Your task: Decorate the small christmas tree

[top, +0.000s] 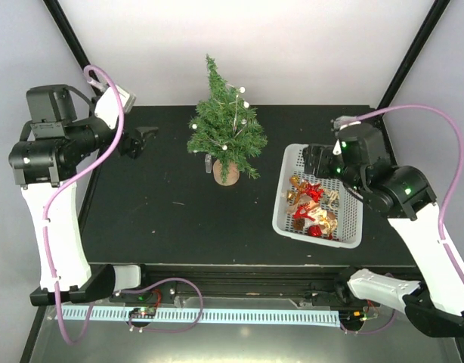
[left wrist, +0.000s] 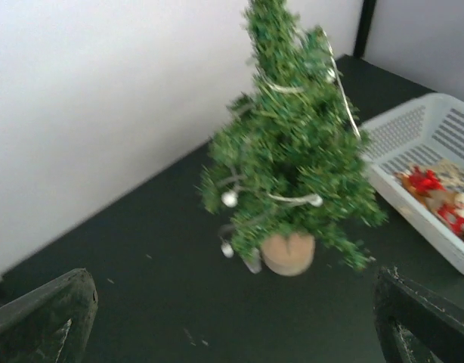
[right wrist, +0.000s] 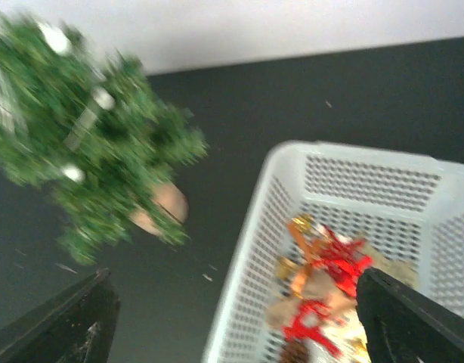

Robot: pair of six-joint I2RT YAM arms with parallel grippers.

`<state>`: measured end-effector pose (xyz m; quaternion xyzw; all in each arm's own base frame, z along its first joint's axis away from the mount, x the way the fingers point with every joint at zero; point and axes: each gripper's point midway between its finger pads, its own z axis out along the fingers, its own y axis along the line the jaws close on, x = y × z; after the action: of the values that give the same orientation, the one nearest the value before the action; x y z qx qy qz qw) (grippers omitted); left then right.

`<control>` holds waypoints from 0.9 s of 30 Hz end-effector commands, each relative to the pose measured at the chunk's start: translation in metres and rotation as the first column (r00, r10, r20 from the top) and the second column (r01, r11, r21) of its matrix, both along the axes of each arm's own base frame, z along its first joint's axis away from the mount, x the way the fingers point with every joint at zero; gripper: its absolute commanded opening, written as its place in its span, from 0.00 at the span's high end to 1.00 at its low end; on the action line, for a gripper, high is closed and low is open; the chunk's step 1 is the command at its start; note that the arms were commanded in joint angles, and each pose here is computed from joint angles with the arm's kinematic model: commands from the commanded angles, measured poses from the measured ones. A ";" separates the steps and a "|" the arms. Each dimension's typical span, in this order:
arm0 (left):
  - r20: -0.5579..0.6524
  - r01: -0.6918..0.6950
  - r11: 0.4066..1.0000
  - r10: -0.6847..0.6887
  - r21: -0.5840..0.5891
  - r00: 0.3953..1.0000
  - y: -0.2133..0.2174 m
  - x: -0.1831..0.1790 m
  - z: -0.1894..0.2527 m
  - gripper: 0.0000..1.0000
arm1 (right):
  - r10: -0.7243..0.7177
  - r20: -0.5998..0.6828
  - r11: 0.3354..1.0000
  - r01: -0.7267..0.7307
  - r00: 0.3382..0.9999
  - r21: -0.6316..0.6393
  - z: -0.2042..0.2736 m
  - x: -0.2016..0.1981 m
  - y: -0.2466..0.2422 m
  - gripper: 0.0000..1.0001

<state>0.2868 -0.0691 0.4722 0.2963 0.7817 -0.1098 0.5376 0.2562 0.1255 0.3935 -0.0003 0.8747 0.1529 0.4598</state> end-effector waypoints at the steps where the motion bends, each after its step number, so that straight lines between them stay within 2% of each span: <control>1: -0.253 0.050 0.996 -0.068 -0.078 0.965 -0.011 -0.017 -0.051 0.01 | -0.094 -0.138 0.988 0.075 0.986 -0.132 -0.049 -0.014 -0.027 0.18; 4: -0.304 0.084 0.989 -0.118 -0.121 0.945 -0.019 -0.022 -0.066 0.01 | -0.095 -0.284 0.988 0.056 0.954 -0.143 -0.081 -0.019 -0.018 0.42; 6: -0.321 0.119 0.983 -0.159 -0.141 0.934 -0.024 -0.025 -0.074 0.01 | -0.108 -0.328 0.989 0.067 0.939 -0.135 -0.095 -0.019 -0.014 0.49; 10: -0.344 0.126 0.981 -0.170 -0.147 0.924 -0.026 -0.020 -0.091 0.01 | -0.086 -0.401 0.996 0.068 0.912 -0.058 -0.114 -0.022 -0.005 0.45; 19: -0.395 0.112 0.994 -0.096 0.017 0.914 -0.012 -0.012 -0.127 0.01 | 0.002 -0.572 0.998 0.035 0.820 0.053 -0.163 -0.015 -0.009 0.42; 25: -0.386 0.115 0.989 -0.070 0.096 0.920 -0.009 0.007 -0.132 0.01 | 0.058 -0.604 0.992 0.023 0.795 0.125 -0.173 -0.009 0.007 0.51; 27: -0.375 0.106 0.991 -0.071 0.075 0.924 -0.014 0.018 -0.129 0.01 | 0.056 -0.611 0.993 0.019 0.789 0.116 -0.175 -0.002 0.008 0.57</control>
<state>0.2851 -0.0833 0.3373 0.3239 0.8636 -0.1747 0.3446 0.2429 0.1196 0.2120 0.0810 0.9721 0.1652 0.1453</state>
